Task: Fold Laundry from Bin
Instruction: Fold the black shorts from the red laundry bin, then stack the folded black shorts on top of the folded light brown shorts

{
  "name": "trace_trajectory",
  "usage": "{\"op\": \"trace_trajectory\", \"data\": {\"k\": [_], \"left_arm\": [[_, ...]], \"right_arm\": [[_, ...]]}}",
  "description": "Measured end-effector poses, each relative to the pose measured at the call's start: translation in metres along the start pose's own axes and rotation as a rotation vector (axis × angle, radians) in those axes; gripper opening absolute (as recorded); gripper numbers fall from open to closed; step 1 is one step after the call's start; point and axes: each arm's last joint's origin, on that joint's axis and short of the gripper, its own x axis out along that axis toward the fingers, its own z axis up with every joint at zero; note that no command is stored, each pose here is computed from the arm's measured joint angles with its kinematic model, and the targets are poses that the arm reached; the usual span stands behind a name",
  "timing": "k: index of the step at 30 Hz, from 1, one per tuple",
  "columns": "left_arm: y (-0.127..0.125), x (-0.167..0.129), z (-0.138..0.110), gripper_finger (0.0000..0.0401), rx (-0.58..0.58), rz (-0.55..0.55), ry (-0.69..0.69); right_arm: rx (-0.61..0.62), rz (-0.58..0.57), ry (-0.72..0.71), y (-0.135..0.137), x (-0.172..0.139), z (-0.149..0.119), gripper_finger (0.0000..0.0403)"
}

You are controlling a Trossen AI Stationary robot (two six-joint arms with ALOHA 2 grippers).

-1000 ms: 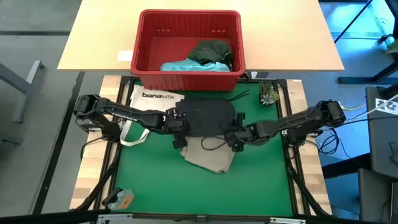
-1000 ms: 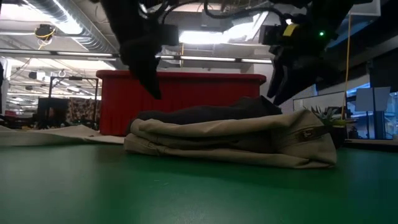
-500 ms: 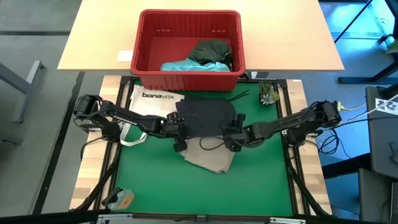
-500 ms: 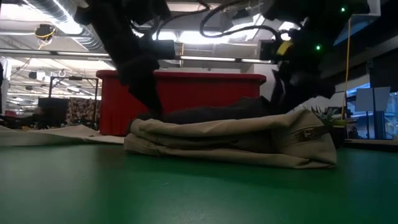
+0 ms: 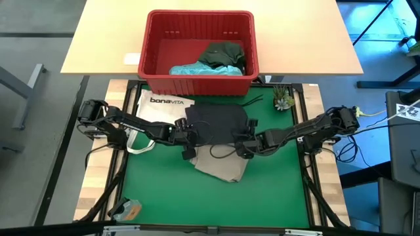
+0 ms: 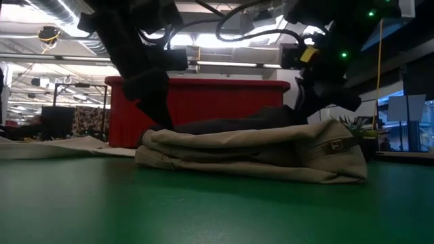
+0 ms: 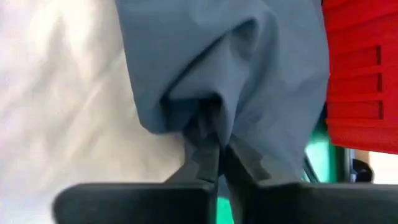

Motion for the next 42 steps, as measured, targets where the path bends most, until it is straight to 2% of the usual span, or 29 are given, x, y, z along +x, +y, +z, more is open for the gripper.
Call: {"op": "trace_trajectory", "data": {"k": [4,8,18,25,28,32,37,42], "left_arm": [[0.001,0.000,0.000,0.0091,0.000,0.002,0.004],[0.001,0.000,-0.001,0.0065,0.004,0.007,0.014],[0.001,0.000,-0.002,0.0020,0.009,0.010,0.024],[0.001,0.000,-0.003,0.0012,0.012,0.002,0.026],[0.001,0.000,-0.003,0.0022,0.011,0.001,0.026],[0.001,0.000,-0.003,0.0058,0.011,0.001,0.026],[0.001,0.000,-0.002,0.0121,0.005,0.000,0.025],[0.001,-0.005,0.007,0.0176,0.012,-0.003,0.014]], "right_arm": [[-0.057,-0.045,0.064,-0.003,-0.002,-0.008,0.0022],[-0.109,-0.055,0.135,-0.008,-0.009,-0.019,0.0006],[-0.133,-0.054,0.171,-0.014,-0.017,-0.026,0.0011],[-0.107,0.084,0.172,-0.011,-0.016,-0.025,0.0033],[-0.103,0.140,0.177,-0.010,-0.016,-0.025,0.0066],[-0.103,0.142,0.177,-0.010,-0.016,-0.025,0.0129],[-0.112,0.066,0.173,-0.012,-0.016,-0.025,0.0210],[-0.141,0.048,0.213,-0.015,-0.019,-0.027,0.0261]]}}
